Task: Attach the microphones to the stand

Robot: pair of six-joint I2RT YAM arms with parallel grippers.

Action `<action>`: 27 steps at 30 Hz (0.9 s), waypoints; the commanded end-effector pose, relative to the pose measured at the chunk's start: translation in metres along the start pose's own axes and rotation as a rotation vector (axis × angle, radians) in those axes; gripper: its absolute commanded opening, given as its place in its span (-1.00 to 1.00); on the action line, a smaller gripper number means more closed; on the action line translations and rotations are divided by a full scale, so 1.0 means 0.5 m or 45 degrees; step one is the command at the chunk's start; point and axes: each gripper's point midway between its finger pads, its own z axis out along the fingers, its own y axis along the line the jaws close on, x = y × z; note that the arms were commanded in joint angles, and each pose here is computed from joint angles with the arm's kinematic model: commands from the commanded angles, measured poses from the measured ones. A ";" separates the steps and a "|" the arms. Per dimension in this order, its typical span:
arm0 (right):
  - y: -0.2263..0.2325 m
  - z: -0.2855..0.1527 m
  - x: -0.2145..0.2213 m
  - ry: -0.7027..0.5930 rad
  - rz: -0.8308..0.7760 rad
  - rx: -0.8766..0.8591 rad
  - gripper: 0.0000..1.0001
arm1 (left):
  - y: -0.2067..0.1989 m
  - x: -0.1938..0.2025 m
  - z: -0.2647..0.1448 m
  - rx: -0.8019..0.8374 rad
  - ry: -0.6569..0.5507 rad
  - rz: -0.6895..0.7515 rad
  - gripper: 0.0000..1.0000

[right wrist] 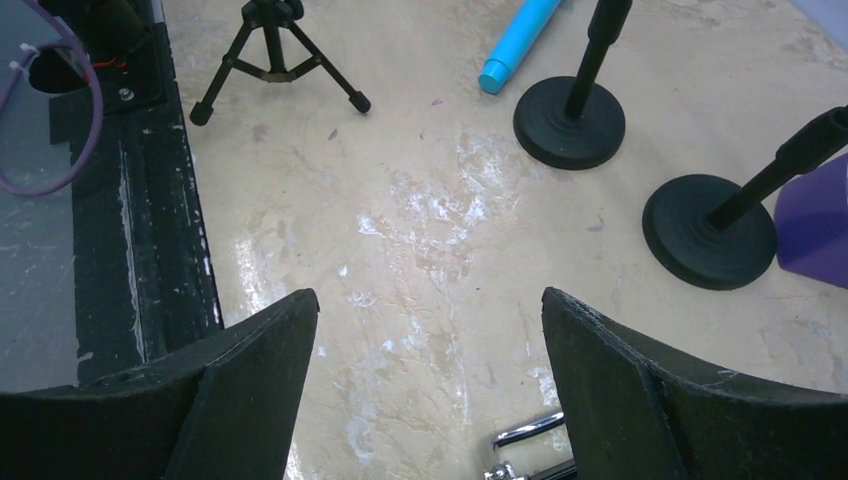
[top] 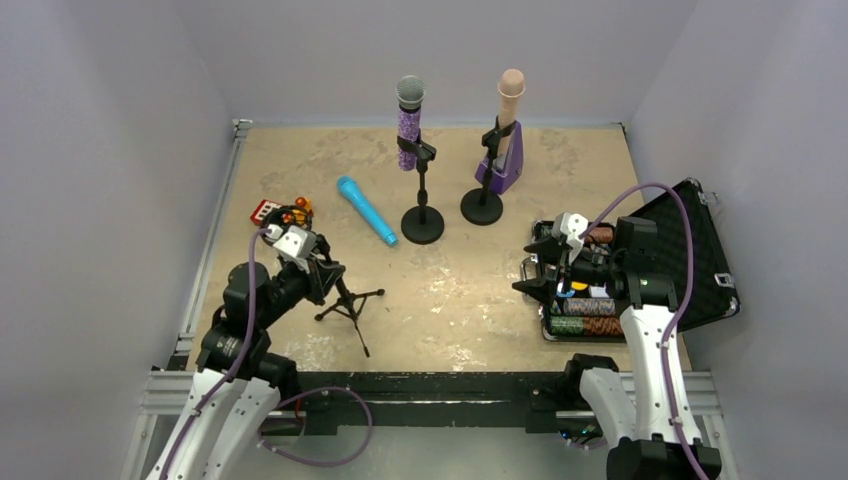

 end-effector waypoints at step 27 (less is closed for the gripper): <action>0.014 0.002 -0.006 -0.032 -0.003 -0.069 0.71 | -0.017 -0.045 0.017 0.026 -0.055 0.239 -0.53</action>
